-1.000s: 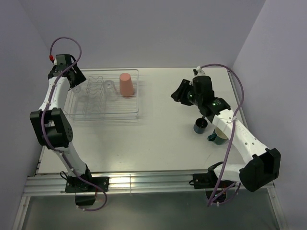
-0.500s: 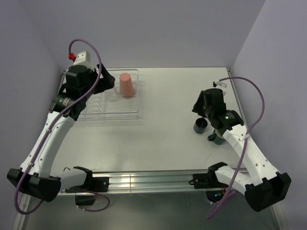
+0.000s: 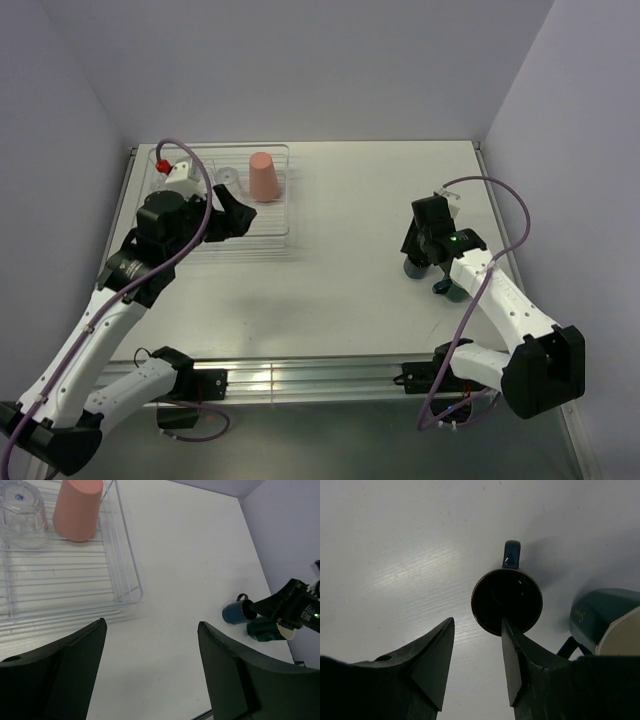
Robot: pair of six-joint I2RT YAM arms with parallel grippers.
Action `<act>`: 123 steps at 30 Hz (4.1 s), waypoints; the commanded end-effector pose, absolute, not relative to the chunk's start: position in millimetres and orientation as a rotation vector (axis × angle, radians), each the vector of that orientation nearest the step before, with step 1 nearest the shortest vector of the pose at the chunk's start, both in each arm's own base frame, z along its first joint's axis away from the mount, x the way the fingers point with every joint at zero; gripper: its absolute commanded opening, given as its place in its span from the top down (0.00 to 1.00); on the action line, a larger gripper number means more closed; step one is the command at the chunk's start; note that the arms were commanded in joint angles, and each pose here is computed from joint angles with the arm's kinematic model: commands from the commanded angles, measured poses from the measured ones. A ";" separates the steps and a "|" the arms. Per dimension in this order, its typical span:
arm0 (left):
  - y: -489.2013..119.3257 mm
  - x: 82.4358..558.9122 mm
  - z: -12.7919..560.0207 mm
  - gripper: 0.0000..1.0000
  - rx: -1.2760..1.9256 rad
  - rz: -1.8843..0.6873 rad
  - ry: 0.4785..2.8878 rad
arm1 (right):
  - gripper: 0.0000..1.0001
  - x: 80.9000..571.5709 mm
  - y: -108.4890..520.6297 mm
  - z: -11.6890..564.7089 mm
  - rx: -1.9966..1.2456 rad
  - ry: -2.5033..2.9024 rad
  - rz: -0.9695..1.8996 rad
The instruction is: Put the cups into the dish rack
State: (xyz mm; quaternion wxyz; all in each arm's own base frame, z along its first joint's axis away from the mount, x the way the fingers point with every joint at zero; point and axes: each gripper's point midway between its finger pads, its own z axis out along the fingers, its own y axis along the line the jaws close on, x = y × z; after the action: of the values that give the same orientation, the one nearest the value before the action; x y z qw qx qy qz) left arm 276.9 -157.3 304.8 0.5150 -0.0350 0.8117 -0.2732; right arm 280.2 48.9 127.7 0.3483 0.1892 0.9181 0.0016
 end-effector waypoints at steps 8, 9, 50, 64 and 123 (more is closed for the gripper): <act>-157.6 258.8 299.2 0.20 -0.029 -0.700 1.906 | 0.52 292.4 48.8 91.5 0.506 2.429 -0.030; -156.3 258.2 299.1 0.20 -0.029 -0.696 1.899 | 0.52 294.6 48.6 90.1 0.508 2.427 -0.031; -259.3 278.2 343.1 0.01 0.285 -1.533 1.607 | 1.00 277.2 302.1 395.0 -0.128 1.871 1.719; -267.6 270.9 347.6 0.08 0.299 -1.643 1.567 | 1.00 275.7 313.2 404.6 -0.136 1.738 1.966; 71.6 390.5 223.2 1.00 -0.763 0.021 2.160 | 0.55 357.2 221.9 265.2 0.127 2.028 0.986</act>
State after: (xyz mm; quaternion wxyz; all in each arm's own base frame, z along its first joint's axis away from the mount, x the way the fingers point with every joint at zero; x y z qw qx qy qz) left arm 363.8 58.7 183.2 0.3520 -0.3116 0.8826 0.0030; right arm 354.0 223.7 262.4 0.4133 0.0657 0.8161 0.3986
